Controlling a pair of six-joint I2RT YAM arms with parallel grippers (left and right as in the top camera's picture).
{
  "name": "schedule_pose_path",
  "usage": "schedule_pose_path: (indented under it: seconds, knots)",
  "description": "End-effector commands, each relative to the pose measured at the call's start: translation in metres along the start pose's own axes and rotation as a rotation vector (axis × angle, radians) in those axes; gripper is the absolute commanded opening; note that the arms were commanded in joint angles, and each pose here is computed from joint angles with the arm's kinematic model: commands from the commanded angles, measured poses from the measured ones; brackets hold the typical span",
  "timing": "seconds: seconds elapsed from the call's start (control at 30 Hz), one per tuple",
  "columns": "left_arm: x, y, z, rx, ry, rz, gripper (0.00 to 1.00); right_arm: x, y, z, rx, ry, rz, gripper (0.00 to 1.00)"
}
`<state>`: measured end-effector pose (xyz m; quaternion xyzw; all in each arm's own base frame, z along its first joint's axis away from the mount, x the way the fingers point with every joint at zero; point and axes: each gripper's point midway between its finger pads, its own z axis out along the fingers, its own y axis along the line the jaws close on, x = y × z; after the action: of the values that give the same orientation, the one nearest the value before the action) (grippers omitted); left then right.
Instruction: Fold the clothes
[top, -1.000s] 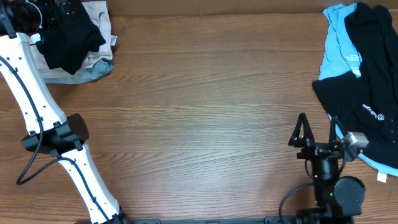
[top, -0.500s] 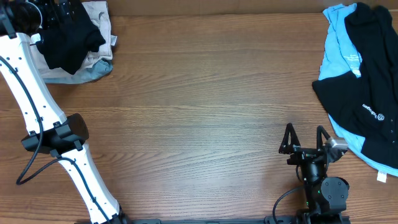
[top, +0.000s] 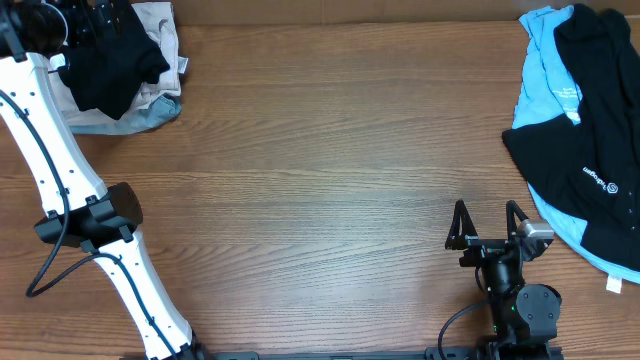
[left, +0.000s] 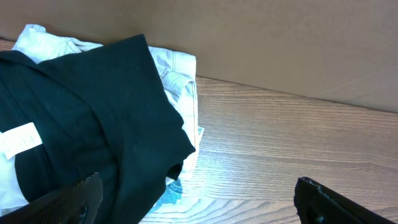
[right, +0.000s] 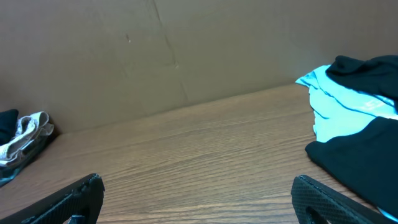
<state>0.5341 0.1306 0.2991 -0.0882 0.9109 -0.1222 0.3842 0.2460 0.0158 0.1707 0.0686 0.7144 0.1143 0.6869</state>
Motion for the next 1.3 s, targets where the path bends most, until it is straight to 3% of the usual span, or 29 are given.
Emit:
schedule_pose_path:
  seconds: [0.0,0.43,0.7,0.9,1.07,1.17,1.27]
  knots:
    - [-0.001,-0.002,-0.001,-0.002,-0.004,0.017,1.00,0.001,0.000,0.000,-0.003,-0.005,-0.008,1.00]
    - [0.000,-0.006,0.000,0.004,0.000,0.022,1.00,0.001,0.000,0.000,-0.003,-0.006,-0.008,1.00]
    - [0.014,-0.066,-0.032,0.061,0.059,0.065,1.00,0.001,0.000,0.000,-0.003,-0.006,-0.008,1.00]
    - [0.071,-0.131,-0.076,0.131,0.185,0.111,1.00,0.001,0.000,0.000,-0.003,-0.006,-0.008,1.00]
    - [0.151,-0.174,-0.110,0.196,0.328,0.165,1.00,0.001,0.000,0.000,-0.003,-0.006,-0.008,1.00]
    - [0.216,-0.185,-0.130,0.225,0.434,0.194,1.00,0.001,0.000,0.000,-0.003,-0.006,-0.008,1.00]
    - [0.240,-0.176,-0.141,0.197,0.436,0.207,1.00,0.001,0.000,0.000,-0.003,-0.006,-0.008,1.00]
